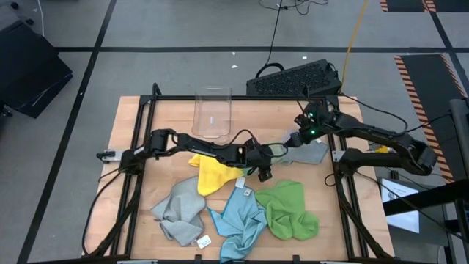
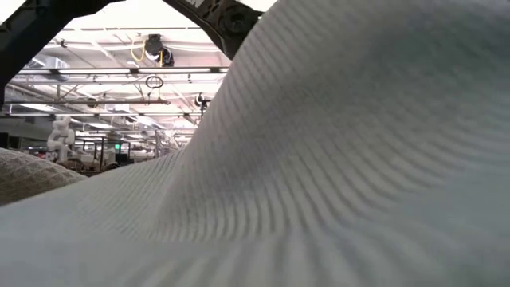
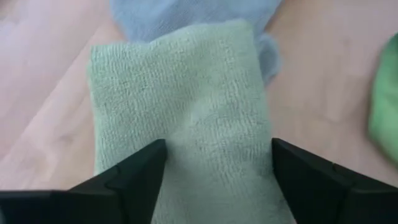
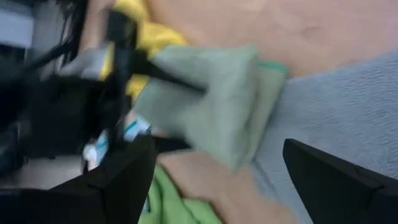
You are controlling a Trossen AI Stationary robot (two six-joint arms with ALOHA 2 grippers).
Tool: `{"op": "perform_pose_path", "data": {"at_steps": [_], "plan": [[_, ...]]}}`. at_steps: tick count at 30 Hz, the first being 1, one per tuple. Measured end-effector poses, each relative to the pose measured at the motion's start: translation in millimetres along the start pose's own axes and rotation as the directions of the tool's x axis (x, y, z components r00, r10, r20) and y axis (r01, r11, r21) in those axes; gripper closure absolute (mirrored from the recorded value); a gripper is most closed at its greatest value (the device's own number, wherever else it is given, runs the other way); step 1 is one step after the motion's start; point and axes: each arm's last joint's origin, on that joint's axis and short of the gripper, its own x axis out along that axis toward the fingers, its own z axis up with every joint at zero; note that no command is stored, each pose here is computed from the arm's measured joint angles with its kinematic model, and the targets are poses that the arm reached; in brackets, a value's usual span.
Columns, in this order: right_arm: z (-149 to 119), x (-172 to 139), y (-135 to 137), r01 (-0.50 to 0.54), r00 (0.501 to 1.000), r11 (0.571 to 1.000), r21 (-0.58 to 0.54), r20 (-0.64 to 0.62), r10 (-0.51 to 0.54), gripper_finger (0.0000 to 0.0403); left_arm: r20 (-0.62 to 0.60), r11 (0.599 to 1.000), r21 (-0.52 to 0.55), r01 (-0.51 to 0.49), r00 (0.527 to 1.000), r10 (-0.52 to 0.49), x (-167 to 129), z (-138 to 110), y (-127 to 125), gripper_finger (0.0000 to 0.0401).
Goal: Fold microfiber towels
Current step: Put the light green microfiber cloth into the transparent bin
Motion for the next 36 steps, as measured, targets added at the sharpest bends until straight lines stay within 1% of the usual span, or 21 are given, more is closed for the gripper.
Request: {"op": "perform_pose_path", "data": {"at_steps": [2, 3, 5, 7, 9, 11, 13, 16, 18, 22, 25, 27, 29, 31, 33, 35, 36], "plan": [[-6.2, -4.9, 9.1, -0.023, 1.0, 0.992, -0.122, 0.008, 0.024, 0.0062, -0.035, 0.999, -0.022, 0.034, 0.999, -0.034, 2.0, -1.0, 6.3, 0.009], [-10.8, -6.7, 13.2, -0.028, 1.0, 0.98, -0.196, 0.004, 0.029, 0.0062, -0.047, 0.998, -0.032, 0.055, 0.997, -0.057, 3.0, -1.0, 9.3, 0.0085], [-19.7, -8.3, 20.8, -0.033, 0.999, 0.93, -0.366, 0.008, 0.039, 0.0062, -0.055, 0.993, -0.05, 0.105, 0.993, -0.108, 4.8, 0.6, 14.7, 0.0081], [-29.7, -7.3, 24.1, -0.018, 0.999, 0.853, -0.522, 0.014, 0.03, 0.0062, -0.058, 0.988, -0.061, 0.145, 0.987, -0.149, 6.0, 1.7, 18.4, 0.008], [-38.7, -3.4, 25.0, 0.002, 0.999, 0.751, -0.66, 0.027, 0.021, 0.0062, -0.067, 0.982, -0.067, 0.179, 0.981, -0.183, 7.0, 2.1, 21.7, 0.008], [-47.1, 2.5, 22.9, 0.017, 0.999, 0.641, -0.767, 0.036, 0.016, 0.0062, -0.075, 0.972, -0.081, 0.223, 0.971, -0.229, 7.5, 2.9, 24.8, 0.008], [-52.2, 9.3, 20.4, 0.056, 0.997, 0.542, -0.839, 0.072, 0.009, 0.0062, -0.091, 0.959, -0.106, 0.262, 0.958, -0.271, 2.4, 6.0, 29.7, 0.008], [-57.8, 19.9, 16.1, 0.106, 0.991, 0.42, -0.901, 0.131, 0.03, 0.0062, -0.075, 0.94, -0.148, 0.309, 0.944, -0.322, -13.7, 18.3, 36.5, 0.008], [-60.7, 27.2, 14.9, 0.116, 0.986, 0.359, -0.926, 0.151, 0.072, 0.0062, -0.059, 0.931, -0.156, 0.329, 0.938, -0.341, -31.4, 29.5, 42.6, 0.008], [-70.0, 42.8, 10.5, 0.087, 0.987, 0.256, -0.963, 0.118, 0.106, 0.0062, -0.052, 0.931, -0.175, 0.321, 0.941, -0.334, -73.0, 46.9, 52.6, 0.008], [-76.1, 54.3, 12.4, 0.056, 0.987, 0.2, -0.978, 0.084, 0.138, 0.0062, -0.043, 0.939, -0.211, 0.272, 0.957, -0.287, -106.1, 56.9, 60.0, 0.008], [-77.7, 61.9, 17.3, 0.074, 0.983, 0.146, -0.987, 0.097, 0.158, 0.0062, -0.037, 0.945, -0.235, 0.226, 0.97, -0.241, -124.5, 60.5, 61.9, 0.008], [-79.1, 70.4, 19.3, 0.108, 0.981, 0.111, -0.988, 0.125, 0.151, 0.0062, -0.019, 0.949, -0.25, 0.191, 0.979, -0.202, -138.1, 63.7, 62.5, 0.008], [-79.6, 78.1, 21.6, 0.136, 0.975, 0.093, -0.986, 0.15, 0.161, 0.0062, 0.0, 0.953, -0.256, 0.164, 0.985, -0.17, -147.9, 65.8, 60.6, 0.008], [-79.0, 86.8, 25.1, 0.145, 0.974, 0.086, -0.986, 0.157, 0.165, 0.0062, 0.02, 0.956, -0.257, 0.142, 0.99, -0.141, -154.3, 67.4, 57.9, 0.008], [-79.8, 96.6, 23.5, 0.148, 0.981, 0.092, -0.985, 0.158, 0.111, 0.0062, 0.028, 0.96, -0.253, 0.122, 0.993, -0.119, -156.7, 67.1, 53.9, 0.008], [-79.2, 101.4, 24.3, 0.157, 0.982, 0.089, -0.984, 0.165, 0.093, 0.0062, 0.03, 0.961, -0.251, 0.112, 0.994, -0.108, -157.0, 66.6, 51.9, 0.008]]}}
